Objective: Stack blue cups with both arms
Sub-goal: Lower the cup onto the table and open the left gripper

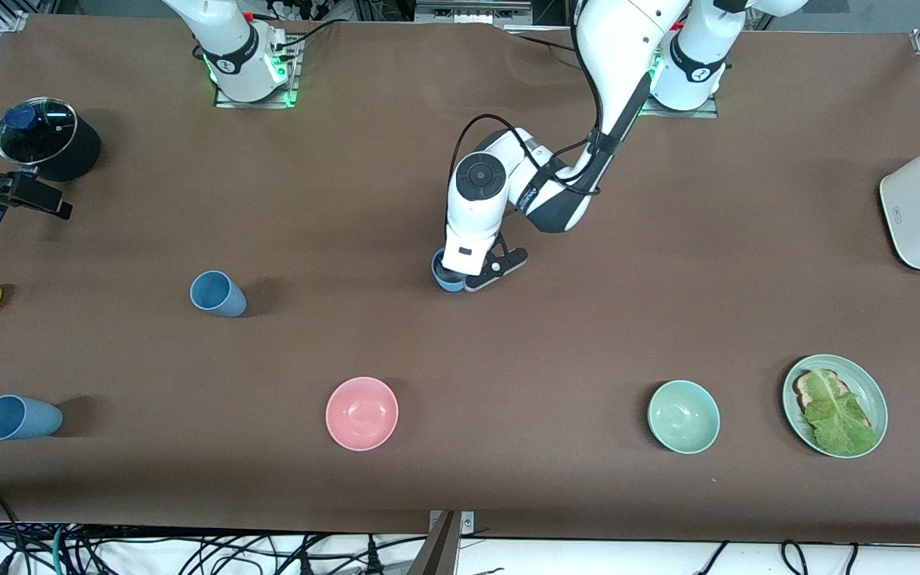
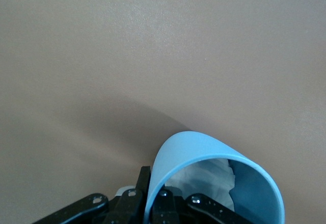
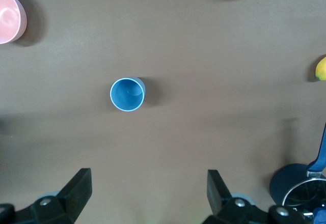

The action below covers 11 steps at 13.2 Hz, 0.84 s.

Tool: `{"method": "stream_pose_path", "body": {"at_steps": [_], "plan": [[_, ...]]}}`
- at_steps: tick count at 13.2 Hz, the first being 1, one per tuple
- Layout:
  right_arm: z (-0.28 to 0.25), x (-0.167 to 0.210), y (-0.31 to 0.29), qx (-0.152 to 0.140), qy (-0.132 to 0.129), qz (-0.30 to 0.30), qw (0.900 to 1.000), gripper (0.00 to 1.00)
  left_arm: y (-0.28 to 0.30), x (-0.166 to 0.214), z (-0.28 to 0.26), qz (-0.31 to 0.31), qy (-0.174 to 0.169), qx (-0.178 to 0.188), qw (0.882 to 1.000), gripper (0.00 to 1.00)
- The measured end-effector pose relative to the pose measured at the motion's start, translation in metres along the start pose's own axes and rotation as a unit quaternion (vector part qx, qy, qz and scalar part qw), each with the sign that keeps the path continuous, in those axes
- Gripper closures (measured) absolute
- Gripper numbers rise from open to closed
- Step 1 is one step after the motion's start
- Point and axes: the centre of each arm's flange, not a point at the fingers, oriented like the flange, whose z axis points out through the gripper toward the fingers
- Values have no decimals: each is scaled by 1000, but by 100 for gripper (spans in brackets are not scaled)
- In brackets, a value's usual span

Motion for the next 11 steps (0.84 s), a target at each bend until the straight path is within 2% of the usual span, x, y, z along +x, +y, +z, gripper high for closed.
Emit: {"method": "stream_pose_path", "body": {"at_steps": [2, 3, 5, 9, 10, 11], "plan": [[0, 0, 0, 0, 0, 0, 1000, 0, 1, 1, -1, 0, 0, -1, 1000, 95], [0, 0, 0, 0, -1, 0, 1000, 0, 1, 2, -2, -1, 1, -3, 1000, 89], [0, 0, 0, 0, -1, 0, 1000, 0, 3, 3, -5, -2, 2, -5, 1000, 72], [1, 0, 0, 0, -1, 0, 1000, 0, 7, 7, -13, -4, 4, -14, 1000, 33], [1, 0, 0, 0, -1, 0, 1000, 0, 9, 9, -19, -5, 6, -19, 1000, 26], [1, 0, 0, 0, -1, 0, 1000, 0, 10, 11, -26, -6, 7, -23, 1000, 26]]}}
